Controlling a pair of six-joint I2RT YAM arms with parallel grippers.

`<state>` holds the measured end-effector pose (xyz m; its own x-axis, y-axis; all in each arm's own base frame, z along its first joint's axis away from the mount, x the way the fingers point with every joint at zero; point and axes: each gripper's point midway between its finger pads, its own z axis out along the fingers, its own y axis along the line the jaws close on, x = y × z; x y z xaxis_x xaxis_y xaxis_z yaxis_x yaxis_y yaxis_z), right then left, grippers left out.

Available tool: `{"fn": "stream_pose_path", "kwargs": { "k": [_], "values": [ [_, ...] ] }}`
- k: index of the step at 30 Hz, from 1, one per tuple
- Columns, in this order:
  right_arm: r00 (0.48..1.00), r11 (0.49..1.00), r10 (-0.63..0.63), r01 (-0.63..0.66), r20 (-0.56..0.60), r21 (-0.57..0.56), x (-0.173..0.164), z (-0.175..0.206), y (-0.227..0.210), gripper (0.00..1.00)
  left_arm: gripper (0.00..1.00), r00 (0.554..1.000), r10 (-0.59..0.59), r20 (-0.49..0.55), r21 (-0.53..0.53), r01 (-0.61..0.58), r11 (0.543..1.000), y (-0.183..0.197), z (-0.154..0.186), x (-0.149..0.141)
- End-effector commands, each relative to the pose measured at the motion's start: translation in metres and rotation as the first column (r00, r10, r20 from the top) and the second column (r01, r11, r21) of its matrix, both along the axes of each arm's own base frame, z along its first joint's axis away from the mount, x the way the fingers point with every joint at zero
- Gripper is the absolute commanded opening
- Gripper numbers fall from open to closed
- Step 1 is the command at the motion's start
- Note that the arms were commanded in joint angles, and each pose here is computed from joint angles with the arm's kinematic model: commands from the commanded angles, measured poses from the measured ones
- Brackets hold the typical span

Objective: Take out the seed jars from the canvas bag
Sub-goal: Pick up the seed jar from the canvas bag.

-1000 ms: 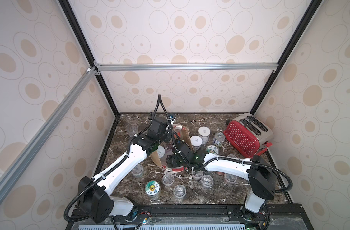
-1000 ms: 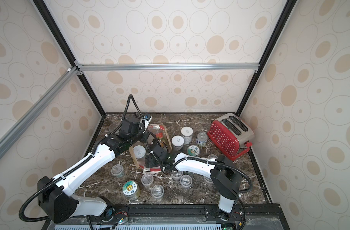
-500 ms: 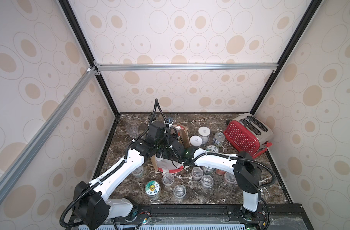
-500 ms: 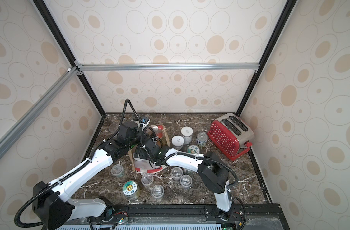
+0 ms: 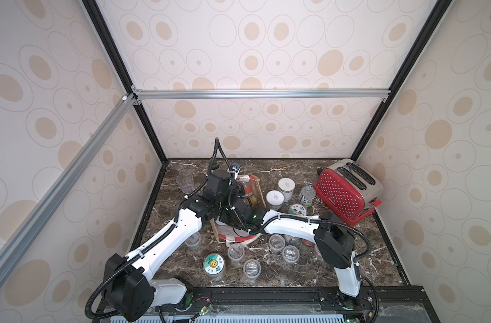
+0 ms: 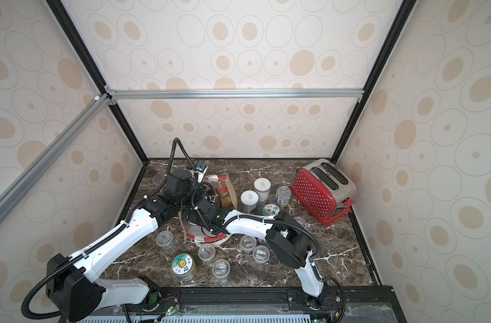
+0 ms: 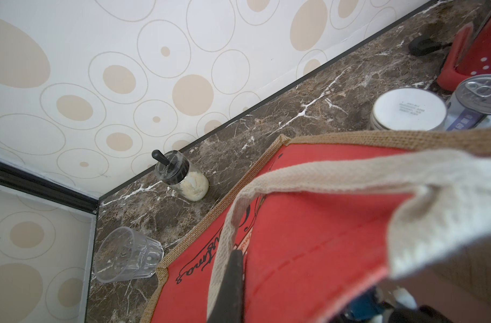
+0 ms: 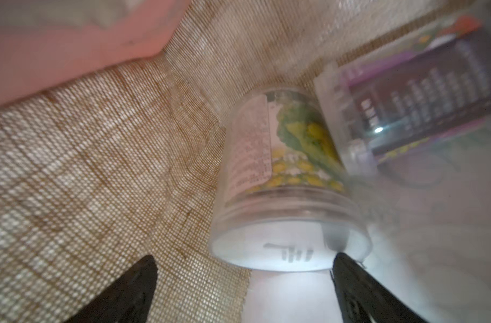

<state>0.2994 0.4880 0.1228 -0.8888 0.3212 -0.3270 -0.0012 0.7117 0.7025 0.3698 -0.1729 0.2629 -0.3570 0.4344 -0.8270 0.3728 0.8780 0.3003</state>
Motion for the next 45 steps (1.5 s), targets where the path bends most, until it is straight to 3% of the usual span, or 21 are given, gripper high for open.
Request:
{"fn": "stream_pose_path", "kwargs": {
  "k": [1, 14, 26, 39, 45],
  "values": [
    [0.986, 0.98, -0.084, 0.056, -0.141, -0.19, 0.002, -0.071, -0.035, 1.0, 0.0, 0.992, -0.124, 0.008, -0.065, 0.124, 0.99, -0.027, 0.017, -0.017],
    [0.998, 0.962, -0.06, 0.052, -0.02, -0.266, 0.009, -0.025, -0.055, 1.0, 0.0, 0.993, -0.12, 0.002, -0.055, 0.12, 0.991, -0.027, 0.013, -0.016],
    [0.997, 0.95, -0.016, -0.01, -0.08, -0.311, 0.012, -0.066, -0.038, 1.0, 0.0, 0.992, -0.125, -0.004, -0.059, 0.124, 0.99, -0.028, 0.014, -0.017],
    [1.0, 0.946, -0.006, -0.003, -0.027, -0.323, 0.021, -0.09, -0.036, 1.0, 0.0, 0.989, -0.15, -0.013, -0.067, 0.148, 0.987, -0.032, 0.014, -0.019],
    [0.997, 0.945, -0.026, 0.046, 0.066, -0.322, 0.021, -0.069, -0.059, 1.0, 0.0, 0.99, -0.144, -0.014, -0.048, 0.143, 0.989, -0.029, 0.012, -0.02]
  ]
}}
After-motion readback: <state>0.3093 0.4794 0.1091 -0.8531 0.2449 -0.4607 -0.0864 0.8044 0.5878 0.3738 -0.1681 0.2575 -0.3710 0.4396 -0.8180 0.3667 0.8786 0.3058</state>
